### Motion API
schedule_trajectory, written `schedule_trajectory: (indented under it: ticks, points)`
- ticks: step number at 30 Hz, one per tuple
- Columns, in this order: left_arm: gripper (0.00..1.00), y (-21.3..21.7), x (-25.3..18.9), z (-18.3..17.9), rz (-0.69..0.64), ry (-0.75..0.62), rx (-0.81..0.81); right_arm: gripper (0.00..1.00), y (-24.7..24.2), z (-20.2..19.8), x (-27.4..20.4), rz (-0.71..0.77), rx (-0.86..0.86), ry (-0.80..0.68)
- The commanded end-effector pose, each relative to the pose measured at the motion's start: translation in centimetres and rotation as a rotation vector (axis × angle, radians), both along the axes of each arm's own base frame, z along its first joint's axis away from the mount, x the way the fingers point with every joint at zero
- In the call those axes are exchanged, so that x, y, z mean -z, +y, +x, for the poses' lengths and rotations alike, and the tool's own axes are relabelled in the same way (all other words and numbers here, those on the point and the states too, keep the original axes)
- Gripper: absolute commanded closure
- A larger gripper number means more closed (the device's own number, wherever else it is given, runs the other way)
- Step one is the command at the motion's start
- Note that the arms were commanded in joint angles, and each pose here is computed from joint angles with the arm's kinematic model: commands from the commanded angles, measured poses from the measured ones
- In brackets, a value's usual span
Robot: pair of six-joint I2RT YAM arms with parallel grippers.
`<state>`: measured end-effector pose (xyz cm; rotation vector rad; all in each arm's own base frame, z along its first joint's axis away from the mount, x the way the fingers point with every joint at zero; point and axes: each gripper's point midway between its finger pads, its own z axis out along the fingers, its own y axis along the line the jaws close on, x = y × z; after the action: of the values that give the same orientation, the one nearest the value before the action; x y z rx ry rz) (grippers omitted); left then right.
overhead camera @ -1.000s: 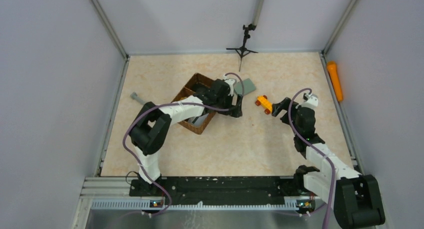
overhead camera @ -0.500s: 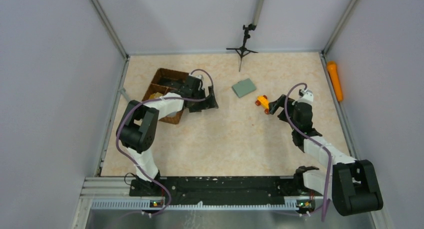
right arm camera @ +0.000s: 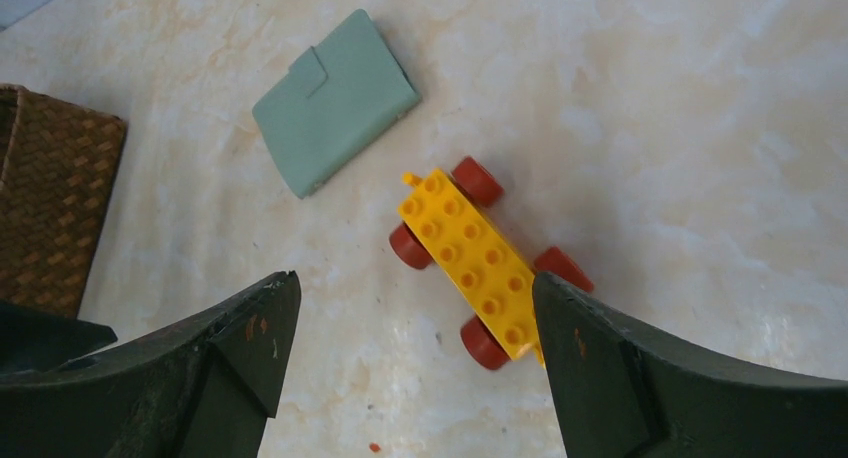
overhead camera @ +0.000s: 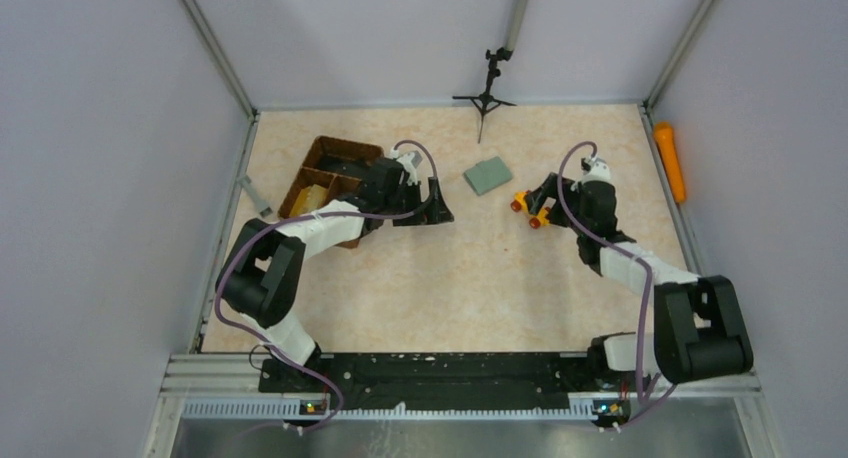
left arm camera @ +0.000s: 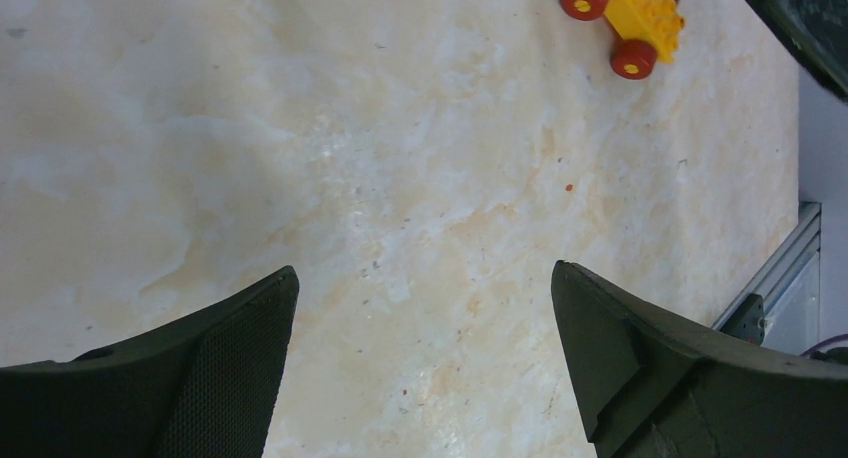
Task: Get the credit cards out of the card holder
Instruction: Move the storage box to the center of the board, then pick up the card holder from the center of the board.
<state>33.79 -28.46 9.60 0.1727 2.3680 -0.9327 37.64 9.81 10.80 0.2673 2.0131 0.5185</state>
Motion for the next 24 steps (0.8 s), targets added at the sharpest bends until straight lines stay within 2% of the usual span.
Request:
schedule_trajectory:
  ticks: [1, 11, 17, 24]
  points:
    - [0.01, -1.8, -3.0, -0.4, -0.065, -0.120, 0.064, 0.18, 1.8, 4.4, -2.0, -0.012, -0.073, 0.024]
    - [0.02, -1.6, -3.0, -0.8, -0.079, -0.111, 0.039, 0.18, 3.2, 12.5, 1.0, -0.067, -0.112, 0.153]
    - [0.01, -1.1, -3.2, -0.7, -0.058, -0.122, 0.024, 0.19, 5.1, 16.2, 2.8, -0.039, -0.182, 0.165]
    - [0.02, -1.1, -2.9, -0.8, -0.052, -0.119, 0.027, 0.23, 8.3, 17.4, 4.4, -0.047, -0.341, 0.193]
